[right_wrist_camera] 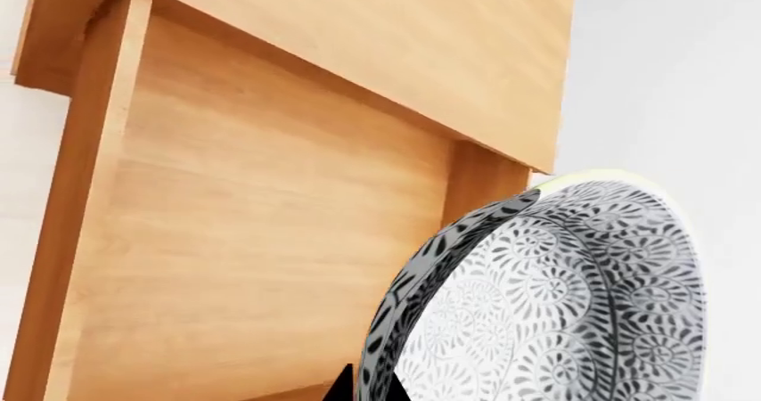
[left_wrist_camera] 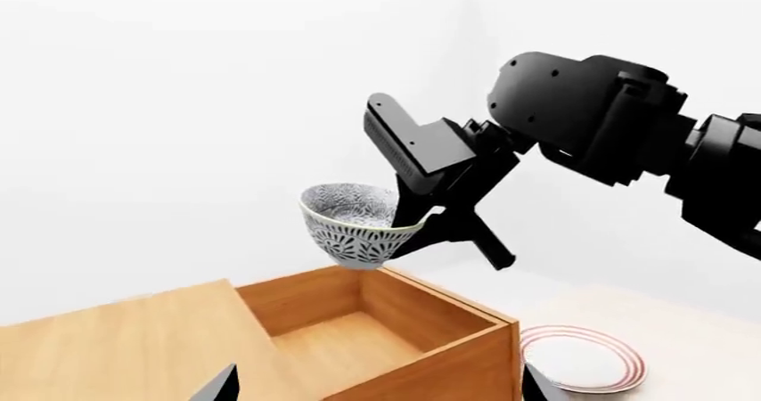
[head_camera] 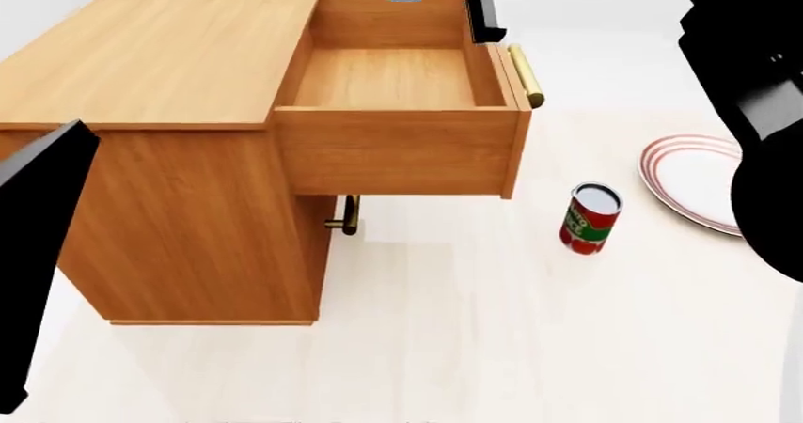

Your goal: Put the bowl in the top drawer of the cabinet.

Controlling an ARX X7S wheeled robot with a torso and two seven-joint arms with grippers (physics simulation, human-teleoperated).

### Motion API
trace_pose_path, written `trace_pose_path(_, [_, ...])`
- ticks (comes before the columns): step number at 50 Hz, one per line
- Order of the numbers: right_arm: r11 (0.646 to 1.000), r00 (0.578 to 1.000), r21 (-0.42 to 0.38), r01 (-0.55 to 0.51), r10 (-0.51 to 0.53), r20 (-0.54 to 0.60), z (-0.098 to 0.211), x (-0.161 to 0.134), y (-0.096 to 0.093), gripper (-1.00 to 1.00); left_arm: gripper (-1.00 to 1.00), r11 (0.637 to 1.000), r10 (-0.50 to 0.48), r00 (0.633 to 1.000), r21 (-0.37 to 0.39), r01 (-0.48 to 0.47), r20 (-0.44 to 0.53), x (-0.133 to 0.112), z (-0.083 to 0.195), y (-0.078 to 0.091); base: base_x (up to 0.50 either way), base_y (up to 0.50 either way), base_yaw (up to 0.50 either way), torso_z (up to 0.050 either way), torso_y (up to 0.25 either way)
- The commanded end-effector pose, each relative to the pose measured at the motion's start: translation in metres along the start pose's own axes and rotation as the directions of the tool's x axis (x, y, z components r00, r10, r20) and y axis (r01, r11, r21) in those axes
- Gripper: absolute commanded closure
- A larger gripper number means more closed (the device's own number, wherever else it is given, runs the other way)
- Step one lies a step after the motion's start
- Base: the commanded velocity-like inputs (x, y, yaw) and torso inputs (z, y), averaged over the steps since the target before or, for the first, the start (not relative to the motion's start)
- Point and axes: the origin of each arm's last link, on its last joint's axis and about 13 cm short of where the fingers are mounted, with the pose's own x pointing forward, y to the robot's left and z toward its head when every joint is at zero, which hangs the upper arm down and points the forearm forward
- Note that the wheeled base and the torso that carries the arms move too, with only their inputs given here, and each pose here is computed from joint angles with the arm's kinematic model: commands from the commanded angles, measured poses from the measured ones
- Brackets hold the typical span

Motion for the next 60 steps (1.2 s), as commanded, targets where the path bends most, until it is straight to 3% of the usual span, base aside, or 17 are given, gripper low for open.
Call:
trace_pose_path(1, [1.0,1.0,-0.011,0.012,-0.012,-0.002,0.002,-0.003,-0.001,1.0,-1.0,1.0,0.01,1.0,0.014,-0.01,-0.002,-0.002,0.001,0.001,0.0,0.0,0.0,0.0,-0.137])
trace_pose_path(49, [0.999,0.999,-0.028,0.042,-0.042,0.006,0.009,-0.012,-0.004,1.0,-1.0,0.999,0.021,1.0,0.04,-0.021,-0.002,-0.007,0.007,0.0,0.0,0.0,0.0,0.0,-0.133])
trace_pose_path(50, [0.999,0.999,-0.027,0.045,-0.045,0.006,0.009,-0.012,-0.004,-1.0,-1.0,0.999,0.021,1.0,0.039,-0.021,-0.002,-0.007,0.008,0.0,0.0,0.0,0.0,0.0,0.0])
trace_pose_path(60, [0.999,0.999,-0.02,0.047,-0.047,0.002,0.009,-0.015,-0.005,-1.0,-1.0,0.999,0.018,1.0,0.037,-0.018,0.001,-0.007,0.008,-0.001,0.0,0.0,0.0,0.0,0.0])
